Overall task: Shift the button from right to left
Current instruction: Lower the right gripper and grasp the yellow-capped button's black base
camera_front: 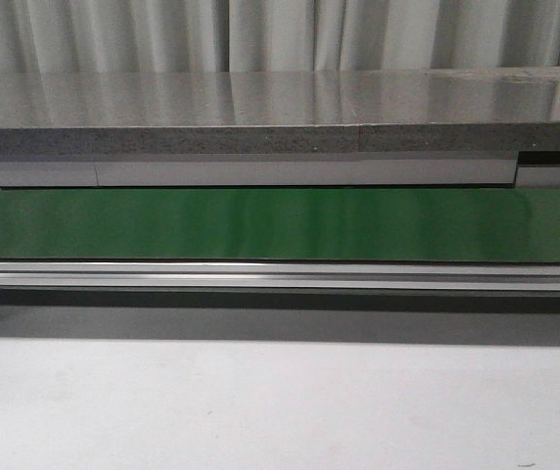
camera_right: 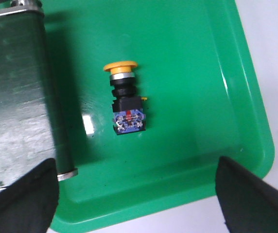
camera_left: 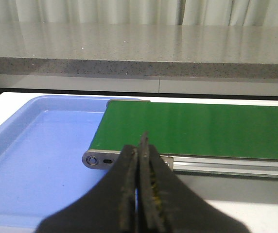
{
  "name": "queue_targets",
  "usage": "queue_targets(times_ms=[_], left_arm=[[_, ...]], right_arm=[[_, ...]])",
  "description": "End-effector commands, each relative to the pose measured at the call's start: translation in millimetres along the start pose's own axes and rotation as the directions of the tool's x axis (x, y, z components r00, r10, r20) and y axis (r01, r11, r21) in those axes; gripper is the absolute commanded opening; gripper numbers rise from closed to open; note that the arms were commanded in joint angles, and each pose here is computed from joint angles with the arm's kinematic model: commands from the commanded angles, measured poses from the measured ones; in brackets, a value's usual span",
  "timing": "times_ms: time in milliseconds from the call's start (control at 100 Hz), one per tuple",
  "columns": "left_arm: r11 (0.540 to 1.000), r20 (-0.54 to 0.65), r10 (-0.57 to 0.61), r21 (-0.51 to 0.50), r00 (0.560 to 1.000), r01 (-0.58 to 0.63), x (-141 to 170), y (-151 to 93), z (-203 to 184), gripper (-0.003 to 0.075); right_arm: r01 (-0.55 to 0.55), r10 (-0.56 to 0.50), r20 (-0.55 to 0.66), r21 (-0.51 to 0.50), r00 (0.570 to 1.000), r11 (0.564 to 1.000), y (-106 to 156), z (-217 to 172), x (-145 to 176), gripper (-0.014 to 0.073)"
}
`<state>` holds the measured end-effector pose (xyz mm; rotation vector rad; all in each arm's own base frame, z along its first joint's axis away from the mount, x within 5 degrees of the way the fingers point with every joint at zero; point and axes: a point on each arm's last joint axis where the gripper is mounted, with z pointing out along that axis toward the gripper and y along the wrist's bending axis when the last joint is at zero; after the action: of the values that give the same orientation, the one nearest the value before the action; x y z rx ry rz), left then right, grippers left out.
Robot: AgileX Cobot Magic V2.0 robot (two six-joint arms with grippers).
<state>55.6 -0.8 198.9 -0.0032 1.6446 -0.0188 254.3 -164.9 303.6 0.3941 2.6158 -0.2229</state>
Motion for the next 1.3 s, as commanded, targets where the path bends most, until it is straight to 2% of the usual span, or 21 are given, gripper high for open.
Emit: queue_targets(times_ms=[0,340,500,730,1100,1190,1290], left_arm=[[1.000,0.061,-0.004,-0.003,0.998,0.004,7.0,0.4,0.5,-0.0020],[1.000,0.061,-0.004,-0.003,0.998,0.004,7.0,0.4,0.5,-0.0020],[1.000,0.061,-0.004,-0.003,0.998,0.004,7.0,0.4,0.5,-0.0020],[1.000,0.061,-0.004,-0.003,0.998,0.004,7.0,0.4,0.5,-0.0020],[1.000,0.061,-0.004,-0.003,0.998,0.004,7.0,0.4,0.5,-0.0020],[1.000,0.061,-0.004,-0.003,0.998,0.004,7.0,0.4,0.5,-0.0020],[1.000,0.061,-0.004,-0.003,0.998,0.004,7.0,0.4,0.5,-0.0020]], right_arm=[[0.069,-0.070,0.068,0.023,0.995,0.997,-6.4,-7.1,-17.1,0.0645],[0.228,-0.231,-0.041,-0.071,0.972,0.971,-8.2,56.3,-22.3,0.0645],[0.226,-0.232,-0.065,-0.095,0.970,0.970,-8.4,77.5,-21.1,0.0645],[0.220,-0.223,-0.036,-0.064,0.974,0.973,-12.1,104.1,-24.4,0.0645],[0.205,-0.213,-0.094,-0.093,0.973,0.974,-12.2,142.7,-15.7,0.0639],[0.206,-0.214,-0.091,-0.090,0.973,0.974,-12.2,144.9,-15.9,0.0565],[0.207,-0.215,-0.087,-0.087,0.973,0.974,-12.4,145.1,-16.2,0.0370]])
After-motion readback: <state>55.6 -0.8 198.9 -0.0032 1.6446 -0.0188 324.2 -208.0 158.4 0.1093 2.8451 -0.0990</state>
